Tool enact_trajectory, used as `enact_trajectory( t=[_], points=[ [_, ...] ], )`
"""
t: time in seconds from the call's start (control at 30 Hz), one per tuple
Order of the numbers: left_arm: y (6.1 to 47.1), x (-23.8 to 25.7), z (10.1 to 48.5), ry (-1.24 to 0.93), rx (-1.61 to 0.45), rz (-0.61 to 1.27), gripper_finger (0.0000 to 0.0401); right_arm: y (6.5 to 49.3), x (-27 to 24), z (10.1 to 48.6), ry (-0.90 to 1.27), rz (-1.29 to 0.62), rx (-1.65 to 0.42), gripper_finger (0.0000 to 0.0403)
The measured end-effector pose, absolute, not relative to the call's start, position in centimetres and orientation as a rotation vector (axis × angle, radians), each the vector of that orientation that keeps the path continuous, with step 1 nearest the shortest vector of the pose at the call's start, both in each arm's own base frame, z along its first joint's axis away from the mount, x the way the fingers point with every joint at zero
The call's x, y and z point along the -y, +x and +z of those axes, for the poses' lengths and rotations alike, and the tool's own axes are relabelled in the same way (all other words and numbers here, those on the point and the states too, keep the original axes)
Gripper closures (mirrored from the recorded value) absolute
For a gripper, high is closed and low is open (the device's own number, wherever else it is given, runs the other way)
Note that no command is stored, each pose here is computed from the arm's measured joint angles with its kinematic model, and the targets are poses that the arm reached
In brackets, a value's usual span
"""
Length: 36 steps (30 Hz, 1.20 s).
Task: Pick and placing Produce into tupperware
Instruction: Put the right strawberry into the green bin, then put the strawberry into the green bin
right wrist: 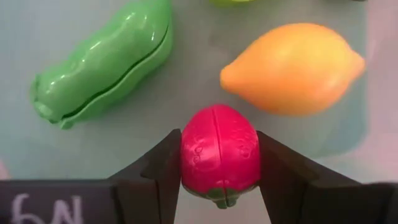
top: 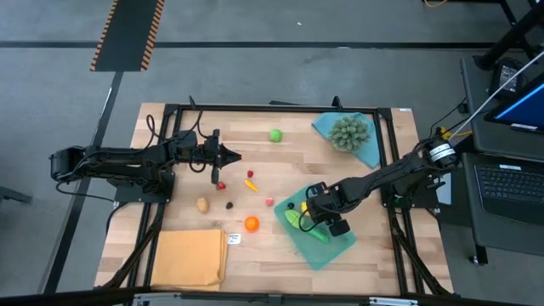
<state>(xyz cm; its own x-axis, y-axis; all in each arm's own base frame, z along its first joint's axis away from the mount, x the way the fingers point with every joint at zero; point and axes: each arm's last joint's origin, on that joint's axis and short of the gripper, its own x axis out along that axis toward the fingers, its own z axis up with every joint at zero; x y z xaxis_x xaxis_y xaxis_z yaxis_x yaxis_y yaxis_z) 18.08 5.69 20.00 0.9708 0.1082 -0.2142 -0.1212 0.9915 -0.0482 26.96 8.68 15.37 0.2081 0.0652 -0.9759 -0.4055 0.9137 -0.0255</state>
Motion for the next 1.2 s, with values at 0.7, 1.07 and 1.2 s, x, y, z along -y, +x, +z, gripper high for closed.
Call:
enact_trajectory(
  t=[0.7,1.07,1.2],
  points=[
    [18.1,-5.7,20.0,-0.061,-0.216,0.116,0.0323,27.8,-8.9,15.9,-0.326,0.356,-1.324,0.0160],
    [18.1,-5.7,20.0,-0.061,-0.216,0.116,0.0311,29.3,-9.3,19.3,-0.303,0.320,-1.294,0.0158],
    [18.1,-5.7,20.0,-0.061,-0.216,0.116,0.0311,29.3,-9.3,21.3,-0.270,0.304,-1.210,0.0158]
  ],
)
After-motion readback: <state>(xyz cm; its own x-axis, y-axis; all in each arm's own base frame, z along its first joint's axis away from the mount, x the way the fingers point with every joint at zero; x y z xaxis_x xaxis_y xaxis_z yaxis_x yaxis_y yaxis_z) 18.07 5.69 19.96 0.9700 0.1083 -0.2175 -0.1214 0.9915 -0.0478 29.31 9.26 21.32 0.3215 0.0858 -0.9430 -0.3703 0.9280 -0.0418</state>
